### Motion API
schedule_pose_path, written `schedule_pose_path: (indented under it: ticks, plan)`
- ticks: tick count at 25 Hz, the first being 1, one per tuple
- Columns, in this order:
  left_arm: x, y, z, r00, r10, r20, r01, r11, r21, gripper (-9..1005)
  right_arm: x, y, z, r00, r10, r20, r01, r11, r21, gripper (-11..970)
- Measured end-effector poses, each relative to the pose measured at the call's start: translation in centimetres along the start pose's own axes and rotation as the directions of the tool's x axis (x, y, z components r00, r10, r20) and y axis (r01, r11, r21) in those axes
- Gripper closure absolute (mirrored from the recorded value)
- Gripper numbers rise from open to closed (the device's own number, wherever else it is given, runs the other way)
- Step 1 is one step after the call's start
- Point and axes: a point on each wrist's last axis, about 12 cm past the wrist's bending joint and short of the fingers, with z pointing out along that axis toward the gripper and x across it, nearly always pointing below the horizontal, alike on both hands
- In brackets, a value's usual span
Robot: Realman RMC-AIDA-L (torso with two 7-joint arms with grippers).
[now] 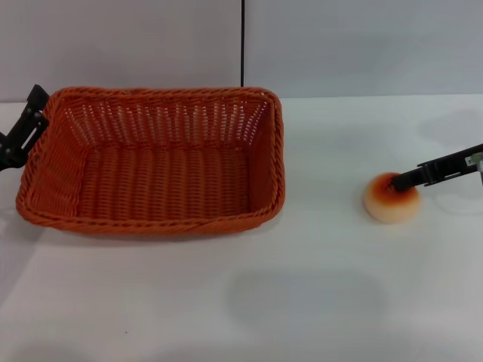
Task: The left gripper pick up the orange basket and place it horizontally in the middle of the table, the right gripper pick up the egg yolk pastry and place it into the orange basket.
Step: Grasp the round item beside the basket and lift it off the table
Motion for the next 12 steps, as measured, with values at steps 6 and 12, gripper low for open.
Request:
schedule_pose_path:
  ticks: [6,12]
  plan:
    - [-0.3,0.4,0.1,1.0,0.008,0.017,-0.007,1.0,-0.019,196,0.5,0.2,-1.1,0.999,0.008,0.045,-0.005,0.999,-0.052,855]
    - [-0.3,0.6,0.2,1.0,0.018,0.017,-0.017,1.0,-0.019,196,0.9,1.0,-2.4,0.995,-0.004,0.105,0.013,0.997,-0.079,908]
